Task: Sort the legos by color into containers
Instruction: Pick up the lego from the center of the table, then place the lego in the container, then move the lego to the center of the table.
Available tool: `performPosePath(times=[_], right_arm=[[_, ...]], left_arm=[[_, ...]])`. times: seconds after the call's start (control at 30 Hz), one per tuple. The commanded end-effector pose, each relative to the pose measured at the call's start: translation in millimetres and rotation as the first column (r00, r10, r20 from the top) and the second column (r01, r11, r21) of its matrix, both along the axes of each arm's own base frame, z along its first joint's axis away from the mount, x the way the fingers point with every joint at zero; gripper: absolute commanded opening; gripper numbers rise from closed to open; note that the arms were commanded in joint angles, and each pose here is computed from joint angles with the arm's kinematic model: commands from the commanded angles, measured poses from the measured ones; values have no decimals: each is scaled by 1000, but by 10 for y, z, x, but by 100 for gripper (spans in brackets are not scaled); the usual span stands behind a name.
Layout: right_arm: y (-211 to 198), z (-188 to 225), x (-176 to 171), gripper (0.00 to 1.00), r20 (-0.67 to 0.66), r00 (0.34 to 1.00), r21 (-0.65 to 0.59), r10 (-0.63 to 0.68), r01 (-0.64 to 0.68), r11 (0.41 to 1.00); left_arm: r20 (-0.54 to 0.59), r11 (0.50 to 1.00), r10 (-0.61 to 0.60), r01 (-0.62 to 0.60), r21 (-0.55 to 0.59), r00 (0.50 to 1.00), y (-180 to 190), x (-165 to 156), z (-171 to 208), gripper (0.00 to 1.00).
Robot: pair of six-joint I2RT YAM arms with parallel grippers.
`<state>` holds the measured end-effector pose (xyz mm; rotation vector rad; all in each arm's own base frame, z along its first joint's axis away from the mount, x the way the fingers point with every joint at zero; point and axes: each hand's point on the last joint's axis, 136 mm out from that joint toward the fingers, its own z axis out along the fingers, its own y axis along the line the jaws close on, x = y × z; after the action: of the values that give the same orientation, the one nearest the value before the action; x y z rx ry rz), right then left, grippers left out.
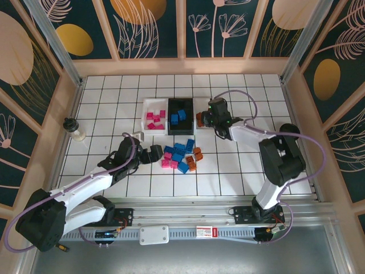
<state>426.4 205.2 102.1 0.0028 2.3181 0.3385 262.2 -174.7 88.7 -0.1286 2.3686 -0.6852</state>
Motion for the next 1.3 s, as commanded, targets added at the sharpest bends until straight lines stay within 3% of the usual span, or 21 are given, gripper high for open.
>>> performPosePath(times=[0.0,0.33,0.8,0.93,1.07,1.27], right_arm=[[103,257,200,58,65,998,12,21,-22,1000],[175,494,-156,61,116,992,82,43,-53,995],[-64,418,-585,61,104,995,121,12,-24,992],[-112,452,-628,61,115,993,116,5,-19,993],[-119,509,-648,61,128,992,127,6,-22,992],[-127,524,-665,61,137,991,128,9,-27,991]], left_arm=[[-4,997,-71,71,8,997,-101,1,82,92],[-51,962,-192,199,185,980,-424,-42,-141,85],[-74,936,-173,188,298,982,-602,345,-466,79],[-103,929,-124,152,339,987,-464,348,-645,73],[-132,952,-24,63,300,991,-152,378,-763,65],[-100,952,23,9,307,995,50,339,-646,63]])
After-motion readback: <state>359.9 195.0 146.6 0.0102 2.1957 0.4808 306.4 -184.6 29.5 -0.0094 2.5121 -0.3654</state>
